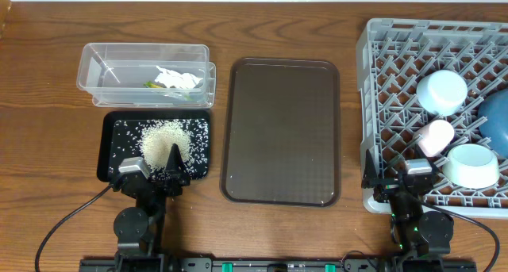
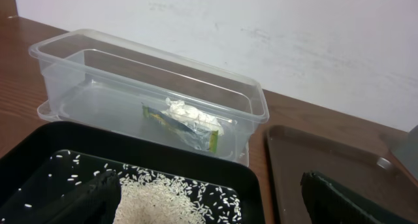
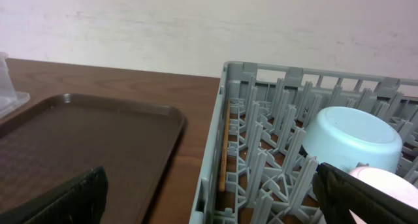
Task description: Sort waste into correct bins and load items into the dishwasher rack
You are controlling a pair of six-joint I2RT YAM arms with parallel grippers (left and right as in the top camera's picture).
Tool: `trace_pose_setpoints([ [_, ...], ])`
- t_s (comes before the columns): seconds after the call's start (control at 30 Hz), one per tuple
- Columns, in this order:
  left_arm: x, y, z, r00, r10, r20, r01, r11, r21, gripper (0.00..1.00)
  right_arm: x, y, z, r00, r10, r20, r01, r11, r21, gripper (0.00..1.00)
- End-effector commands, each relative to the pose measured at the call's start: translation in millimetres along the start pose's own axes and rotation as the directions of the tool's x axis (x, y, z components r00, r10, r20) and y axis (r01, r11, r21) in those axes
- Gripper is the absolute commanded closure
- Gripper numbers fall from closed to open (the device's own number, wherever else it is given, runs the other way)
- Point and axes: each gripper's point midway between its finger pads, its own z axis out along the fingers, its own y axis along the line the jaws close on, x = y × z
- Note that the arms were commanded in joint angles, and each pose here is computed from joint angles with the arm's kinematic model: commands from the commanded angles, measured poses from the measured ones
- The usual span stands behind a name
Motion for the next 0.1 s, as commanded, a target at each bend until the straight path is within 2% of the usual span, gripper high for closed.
trace_pose_setpoints([
  [0.0, 13.7, 10.5, 1.0, 0.999, 0.009, -0.035, -0.01, 0.999, -0.044, 0.1, 0.6, 0.5, -0.2, 1.0, -0.016, 0.0, 0.016, 1.0, 0.001, 0.01],
  [0.07, 13.7, 10.5, 1.0, 0.999, 0.009, -0.035, -0.01, 0.999, -0.044, 0.1, 0.6, 0.5, -0.2, 1.0, -0.016, 0.0, 0.016, 1.0, 0.001, 0.01],
])
